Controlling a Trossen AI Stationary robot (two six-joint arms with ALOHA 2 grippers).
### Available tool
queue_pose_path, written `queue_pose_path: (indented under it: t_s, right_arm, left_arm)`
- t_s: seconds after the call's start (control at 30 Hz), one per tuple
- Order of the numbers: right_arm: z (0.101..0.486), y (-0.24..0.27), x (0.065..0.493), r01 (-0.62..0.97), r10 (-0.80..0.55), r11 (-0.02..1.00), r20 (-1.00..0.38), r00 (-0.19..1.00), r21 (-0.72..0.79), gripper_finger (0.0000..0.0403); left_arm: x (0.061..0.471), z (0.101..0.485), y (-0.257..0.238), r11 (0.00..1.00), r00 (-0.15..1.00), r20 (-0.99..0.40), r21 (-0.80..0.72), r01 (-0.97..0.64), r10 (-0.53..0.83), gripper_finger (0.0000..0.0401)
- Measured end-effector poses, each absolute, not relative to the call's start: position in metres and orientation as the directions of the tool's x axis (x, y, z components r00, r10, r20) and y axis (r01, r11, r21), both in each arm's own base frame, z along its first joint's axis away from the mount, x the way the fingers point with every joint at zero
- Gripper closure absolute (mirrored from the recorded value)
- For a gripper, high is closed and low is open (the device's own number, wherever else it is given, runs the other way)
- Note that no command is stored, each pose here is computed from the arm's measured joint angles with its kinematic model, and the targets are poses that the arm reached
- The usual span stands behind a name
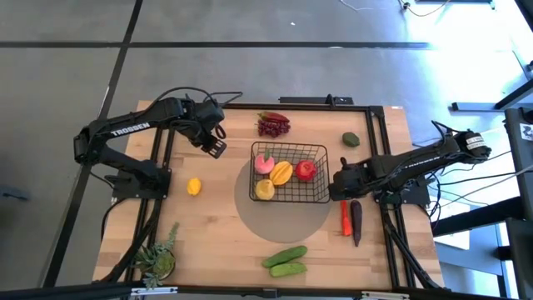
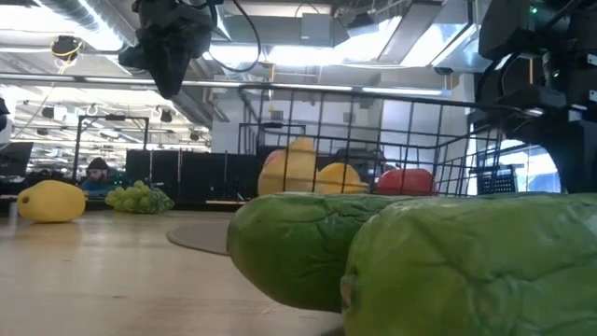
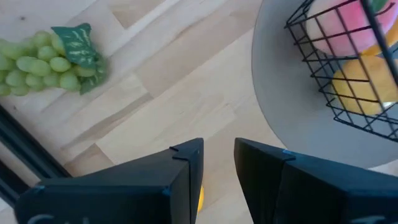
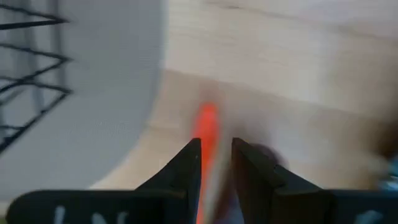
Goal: Build produce basket
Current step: Put the orange carrot into the black wire basket
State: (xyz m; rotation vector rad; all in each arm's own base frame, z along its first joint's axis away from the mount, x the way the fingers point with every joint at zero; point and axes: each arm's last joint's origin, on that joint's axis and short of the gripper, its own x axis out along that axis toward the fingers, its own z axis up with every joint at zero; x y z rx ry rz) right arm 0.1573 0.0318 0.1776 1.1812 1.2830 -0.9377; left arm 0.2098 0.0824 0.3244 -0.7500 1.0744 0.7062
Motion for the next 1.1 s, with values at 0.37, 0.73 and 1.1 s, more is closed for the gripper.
queue_pose_path:
  t_s: [0.37, 0.73, 1.1]
  right_arm:
    - [0.196, 0.038, 0.155, 0.978, 0.089, 0.198, -0.994, 0.055, 0.072, 0.0320]
    - [0.174, 0.043, 0.158, 0.983, 0.111, 0.101, -0.984, 0.141, 0.152, 0.0320]
    - [0.156, 0.045, 0.163, 0.981, 0.114, 0.095, -0.981, 0.157, 0.168, 0.0320]
  left_arm:
    - [0.210, 0.324, 0.082, 0.561, 0.318, -0.939, -0.193, -0.805, 0.133, 0.0321]
    - [0.210, 0.324, 0.082, 0.561, 0.318, -0.939, -0.193, -0.805, 0.134, 0.0321]
    - [0.210, 0.324, 0.082, 0.561, 0.318, -0.938, -0.193, -0.805, 0.134, 0.0321]
